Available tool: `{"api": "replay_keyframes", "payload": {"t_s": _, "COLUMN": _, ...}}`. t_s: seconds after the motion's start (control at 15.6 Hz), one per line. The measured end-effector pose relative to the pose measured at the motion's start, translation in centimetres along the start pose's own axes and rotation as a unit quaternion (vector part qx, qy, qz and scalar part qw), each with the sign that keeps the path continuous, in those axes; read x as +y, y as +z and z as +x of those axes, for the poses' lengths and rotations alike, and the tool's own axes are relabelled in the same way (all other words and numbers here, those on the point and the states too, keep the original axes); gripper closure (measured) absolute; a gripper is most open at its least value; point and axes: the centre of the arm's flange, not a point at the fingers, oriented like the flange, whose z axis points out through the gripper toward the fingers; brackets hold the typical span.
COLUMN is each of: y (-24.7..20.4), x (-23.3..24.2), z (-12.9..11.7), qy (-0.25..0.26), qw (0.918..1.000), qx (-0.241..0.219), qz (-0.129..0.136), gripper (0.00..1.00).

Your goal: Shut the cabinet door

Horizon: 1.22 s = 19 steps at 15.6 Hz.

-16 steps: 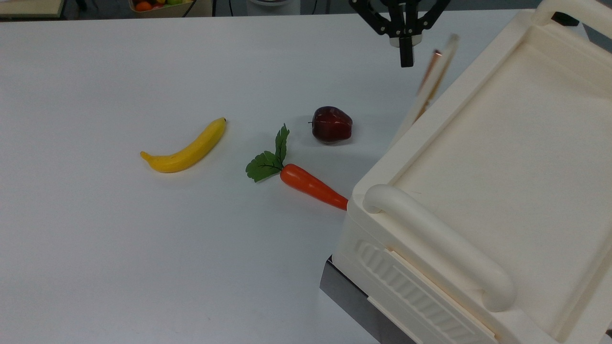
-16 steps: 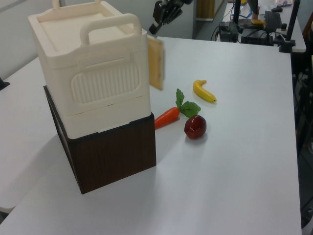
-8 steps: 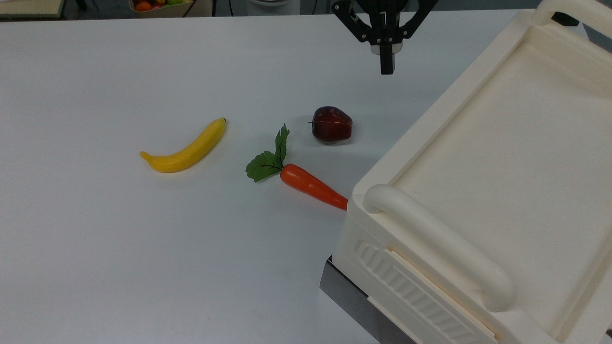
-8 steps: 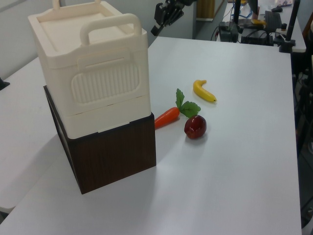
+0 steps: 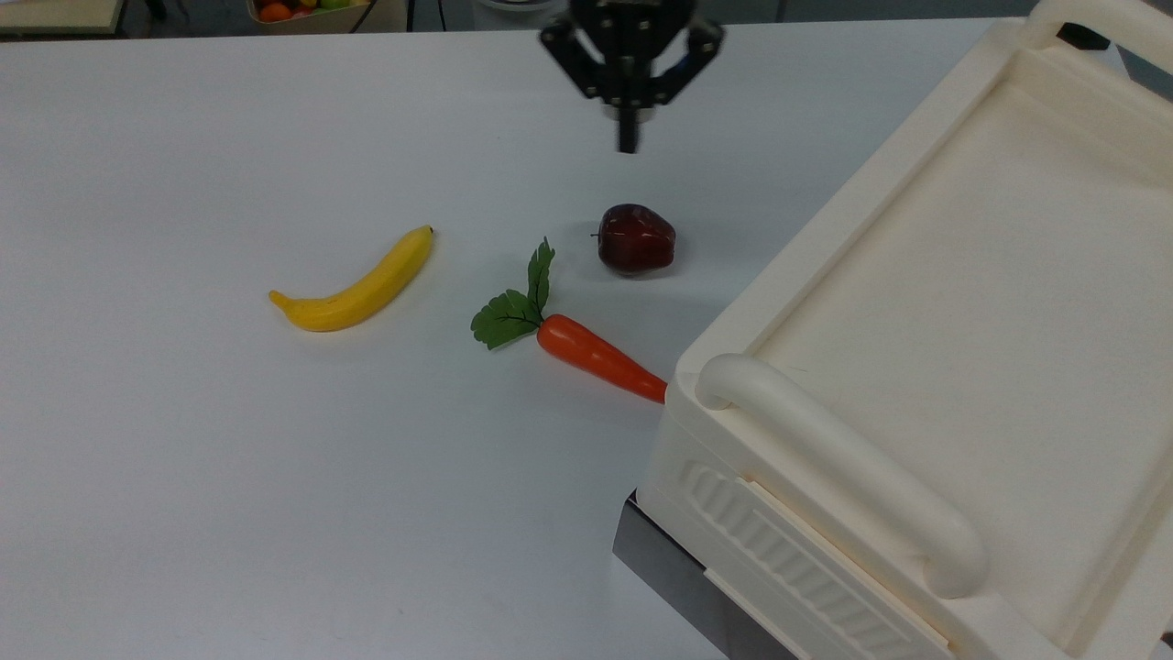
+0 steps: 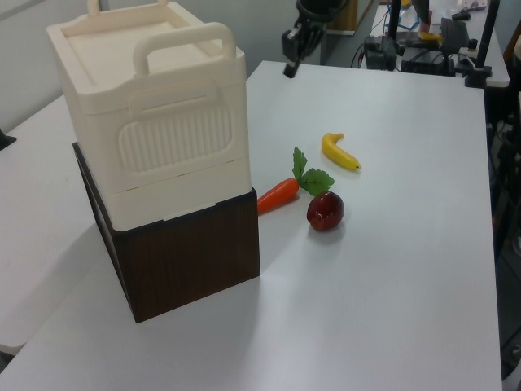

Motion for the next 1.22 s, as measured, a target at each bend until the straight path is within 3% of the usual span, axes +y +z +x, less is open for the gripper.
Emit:
{"api": "replay_keyframes", "payload": {"t_s": 0.19, "y": 0.3, "x": 4.9, "z": -0.1, "qy": -0.037, "qw": 0.9971, "qx": -0.046, "qz": -0.048, "gripper": 0.99}}
{"api": "replay_keyframes", "payload": {"t_s": 0.39, "y": -0.2, "x": 9.1, "z": -1.2, "qy": -0.088, "qw": 0.9872, "qx": -0.109, "qz": -0.077, "gripper": 0.99}}
{"api": "replay_keyframes", "payload": {"t_s": 0.64, "y": -1.6, "x": 14.0, "z": -2.2, "qy": -0.134, "qw": 0.9744, "qx": -0.161, "qz": -0.082, "gripper": 0.99}}
{"api": "replay_keyframes", "payload": {"t_s": 0.84, "y": -2.1, "x": 16.4, "z": -2.6, "qy": -0.143, "qw": 0.9714, "qx": -0.171, "qz": -0.081, "gripper": 0.98}}
{"api": "replay_keyframes", "payload": {"t_s": 1.03, "y": -1.6, "x": 16.6, "z": -2.9, "qy": -0.143, "qw": 0.9702, "qx": -0.178, "qz": -0.081, "gripper": 0.84}}
{"api": "replay_keyframes", "payload": {"t_s": 1.22, "y": -1.5, "x": 16.6, "z": -2.9, "qy": -0.143, "qw": 0.9699, "qx": -0.18, "qz": -0.081, "gripper": 0.54}}
